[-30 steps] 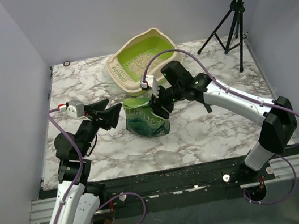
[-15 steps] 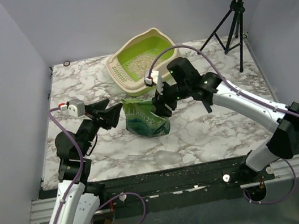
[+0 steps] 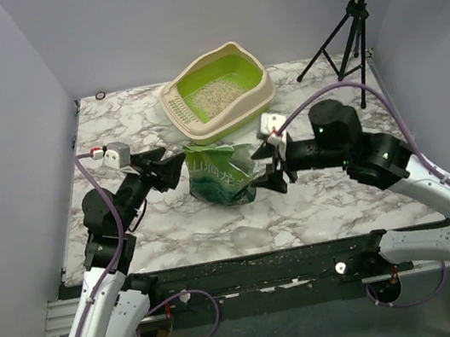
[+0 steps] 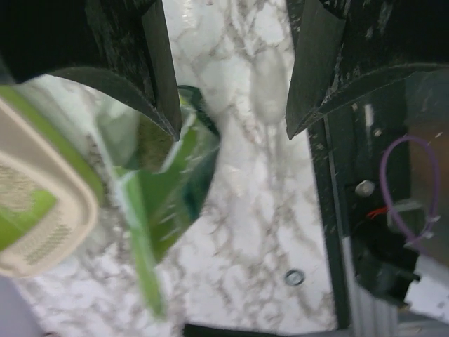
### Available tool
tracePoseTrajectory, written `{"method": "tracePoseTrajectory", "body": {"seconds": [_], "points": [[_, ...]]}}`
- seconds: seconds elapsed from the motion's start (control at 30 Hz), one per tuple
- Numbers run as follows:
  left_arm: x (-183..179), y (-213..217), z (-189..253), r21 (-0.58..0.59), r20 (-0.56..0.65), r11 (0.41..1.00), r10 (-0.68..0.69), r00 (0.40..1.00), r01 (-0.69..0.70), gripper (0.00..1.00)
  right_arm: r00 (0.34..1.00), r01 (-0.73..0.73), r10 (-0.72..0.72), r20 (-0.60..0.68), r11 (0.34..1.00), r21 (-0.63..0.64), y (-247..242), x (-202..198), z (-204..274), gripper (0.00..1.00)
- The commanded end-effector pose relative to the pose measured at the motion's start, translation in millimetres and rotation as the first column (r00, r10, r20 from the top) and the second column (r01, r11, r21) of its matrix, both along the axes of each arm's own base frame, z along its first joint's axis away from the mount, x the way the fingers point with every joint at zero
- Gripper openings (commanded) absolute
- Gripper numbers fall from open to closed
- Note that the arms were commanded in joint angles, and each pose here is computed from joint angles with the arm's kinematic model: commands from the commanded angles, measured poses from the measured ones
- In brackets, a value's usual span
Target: Fill the litter box with clean litter
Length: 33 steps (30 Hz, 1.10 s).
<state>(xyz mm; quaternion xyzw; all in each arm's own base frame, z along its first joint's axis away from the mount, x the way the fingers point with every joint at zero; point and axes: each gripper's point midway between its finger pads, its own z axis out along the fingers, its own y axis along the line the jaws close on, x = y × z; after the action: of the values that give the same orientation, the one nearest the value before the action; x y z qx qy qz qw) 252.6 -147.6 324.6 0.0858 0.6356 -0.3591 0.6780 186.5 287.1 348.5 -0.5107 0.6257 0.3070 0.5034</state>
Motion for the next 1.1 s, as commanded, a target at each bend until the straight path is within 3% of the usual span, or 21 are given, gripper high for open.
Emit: {"method": "tracePoseTrajectory", "body": {"seconds": [0.0, 0.1, 0.4, 0.7, 1.07], "points": [[5.6, 3.6, -9.4, 0.111, -0.109, 0.992, 0.063, 0.992, -0.051, 0.72, 0.984, -0.145, 0.13, -0.122, 0.982, -0.123, 23.7, -47.6, -69.0, 0.68], [4.8, 10.3, -28.9, 0.181, -0.194, 0.981, 0.112, 0.975, -0.076, 0.7, 0.967, -0.224, 0.204, -0.153, 0.967, -0.125, 42.5, -72.9, -90.9, 0.68], [-10.5, 53.5, -58.2, 0.296, -0.161, 0.924, 0.3, 0.94, -0.244, 0.7, 0.929, -0.326, 0.267, -0.257, 0.918, -0.224, 90.0, -99.0, -182.6, 0.66], [-15.1, 83.1, -56.7, 0.276, -0.109, 0.876, 0.437, 0.893, -0.395, 0.7, 0.968, -0.2, 0.14, -0.209, 0.933, -0.301, 127.9, -61.6, -237.4, 0.67], [-15.2, 88.7, -56.3, 0.272, -0.106, 0.864, 0.464, 0.879, -0.423, 0.71, 0.973, -0.208, 0.154, -0.171, 0.907, -0.365, 166.7, -39.4, -277.8, 0.72]]}}
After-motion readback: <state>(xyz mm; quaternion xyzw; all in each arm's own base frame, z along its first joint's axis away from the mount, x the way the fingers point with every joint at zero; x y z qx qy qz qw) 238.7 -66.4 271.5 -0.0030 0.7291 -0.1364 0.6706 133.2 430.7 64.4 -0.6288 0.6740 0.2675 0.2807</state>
